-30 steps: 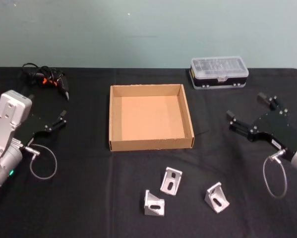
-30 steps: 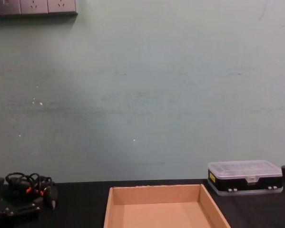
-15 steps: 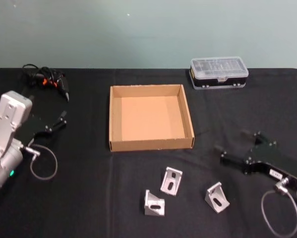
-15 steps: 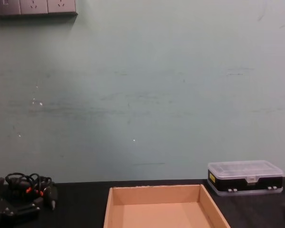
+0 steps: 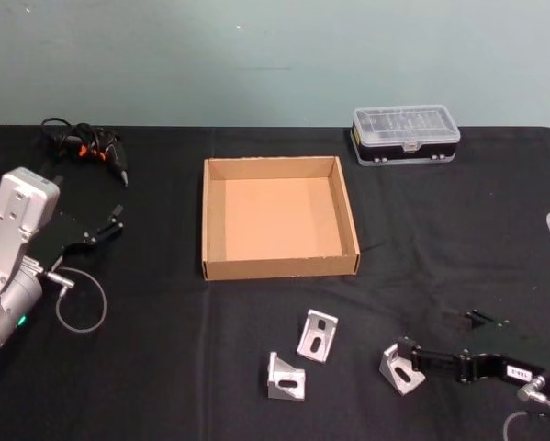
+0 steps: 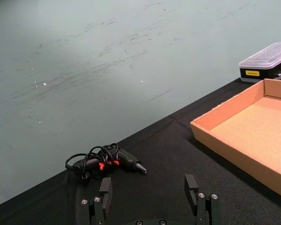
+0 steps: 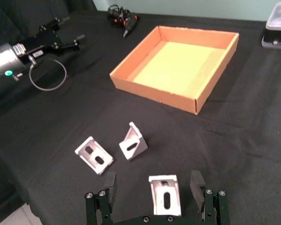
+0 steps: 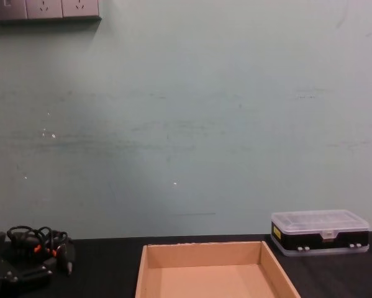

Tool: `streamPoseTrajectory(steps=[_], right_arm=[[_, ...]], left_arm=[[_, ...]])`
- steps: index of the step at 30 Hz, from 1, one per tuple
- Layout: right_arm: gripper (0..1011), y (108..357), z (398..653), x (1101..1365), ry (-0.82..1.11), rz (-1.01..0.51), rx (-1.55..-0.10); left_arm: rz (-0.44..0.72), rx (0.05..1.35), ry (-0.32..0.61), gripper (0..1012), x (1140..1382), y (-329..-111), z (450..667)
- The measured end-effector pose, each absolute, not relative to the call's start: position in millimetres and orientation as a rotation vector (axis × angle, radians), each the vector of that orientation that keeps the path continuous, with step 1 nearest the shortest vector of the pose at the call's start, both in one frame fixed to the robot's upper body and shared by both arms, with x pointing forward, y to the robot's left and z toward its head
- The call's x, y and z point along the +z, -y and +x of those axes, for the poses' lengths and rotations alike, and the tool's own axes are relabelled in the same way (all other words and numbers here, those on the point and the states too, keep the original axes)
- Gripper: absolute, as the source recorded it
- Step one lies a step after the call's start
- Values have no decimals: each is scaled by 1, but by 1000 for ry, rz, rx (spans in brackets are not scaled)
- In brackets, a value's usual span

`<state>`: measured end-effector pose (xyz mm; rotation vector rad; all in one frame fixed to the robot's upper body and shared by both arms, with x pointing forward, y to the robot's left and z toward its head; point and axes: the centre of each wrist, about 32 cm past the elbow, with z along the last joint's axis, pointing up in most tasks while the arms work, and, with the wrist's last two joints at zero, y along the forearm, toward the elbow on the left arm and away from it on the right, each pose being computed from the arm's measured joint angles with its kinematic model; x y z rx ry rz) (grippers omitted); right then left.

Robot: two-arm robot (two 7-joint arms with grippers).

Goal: Use one hand to pick up the angle iron from the table and place it into the box.

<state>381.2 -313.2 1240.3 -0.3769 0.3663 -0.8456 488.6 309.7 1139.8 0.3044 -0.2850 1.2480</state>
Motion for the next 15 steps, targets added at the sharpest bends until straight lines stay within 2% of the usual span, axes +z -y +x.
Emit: streamPoseTrajectory(steps=[15], right_arm=[[1000,311,396,1237,-418,-497,-776]], left_arm=[[304,1248,285,1011,1140,-310,489]])
